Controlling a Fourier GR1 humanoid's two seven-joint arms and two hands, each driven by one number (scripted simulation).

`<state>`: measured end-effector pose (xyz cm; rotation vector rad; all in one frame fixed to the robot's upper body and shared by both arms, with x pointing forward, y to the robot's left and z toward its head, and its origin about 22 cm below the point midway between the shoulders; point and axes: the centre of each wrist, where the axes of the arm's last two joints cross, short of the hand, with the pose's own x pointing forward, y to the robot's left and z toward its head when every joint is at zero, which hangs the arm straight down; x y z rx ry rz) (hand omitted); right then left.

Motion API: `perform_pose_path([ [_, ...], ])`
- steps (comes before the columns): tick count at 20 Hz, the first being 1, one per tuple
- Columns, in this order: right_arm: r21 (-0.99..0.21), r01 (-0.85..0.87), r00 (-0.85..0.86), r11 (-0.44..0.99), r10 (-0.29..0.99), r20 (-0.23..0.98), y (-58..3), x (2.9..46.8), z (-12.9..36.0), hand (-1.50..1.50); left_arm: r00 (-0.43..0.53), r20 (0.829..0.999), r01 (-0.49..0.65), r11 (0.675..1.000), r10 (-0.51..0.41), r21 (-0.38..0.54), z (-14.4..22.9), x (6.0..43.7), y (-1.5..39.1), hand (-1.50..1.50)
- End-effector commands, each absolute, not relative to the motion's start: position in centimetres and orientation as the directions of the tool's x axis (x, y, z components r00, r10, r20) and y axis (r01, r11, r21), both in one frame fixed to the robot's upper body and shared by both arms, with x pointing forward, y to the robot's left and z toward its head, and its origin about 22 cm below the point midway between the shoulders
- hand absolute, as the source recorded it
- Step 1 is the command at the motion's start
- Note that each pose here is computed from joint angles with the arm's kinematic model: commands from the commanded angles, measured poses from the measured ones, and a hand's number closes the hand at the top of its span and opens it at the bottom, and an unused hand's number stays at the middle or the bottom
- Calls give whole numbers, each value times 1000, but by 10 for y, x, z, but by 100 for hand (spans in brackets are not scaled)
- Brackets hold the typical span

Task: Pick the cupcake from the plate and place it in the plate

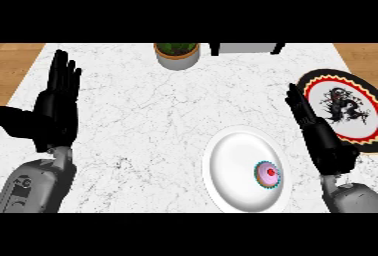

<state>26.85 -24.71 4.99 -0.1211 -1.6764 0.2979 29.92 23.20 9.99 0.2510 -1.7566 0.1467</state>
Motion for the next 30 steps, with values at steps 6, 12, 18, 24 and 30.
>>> perform_pose_path([
  [6,-41,-612,470,789,405,784,-230,251,-28,-150,-352,910,115,955,-218,274,121,295,199,0],
  [12,-445,-888,-164,115,824,542,-229,300,51,-150,-311,923,300,898,-226,321,105,291,190,0],
  [18,-474,-862,-410,-178,794,449,-168,343,89,-150,-269,934,286,906,-236,312,91,289,220,0],
  [24,-375,-883,-413,-283,848,333,-149,366,114,-150,-260,933,238,920,-248,311,87,284,253,0],
  [30,-162,-910,-413,-382,874,255,-120,386,99,-150,-248,936,238,921,-248,307,75,284,251,0],
])
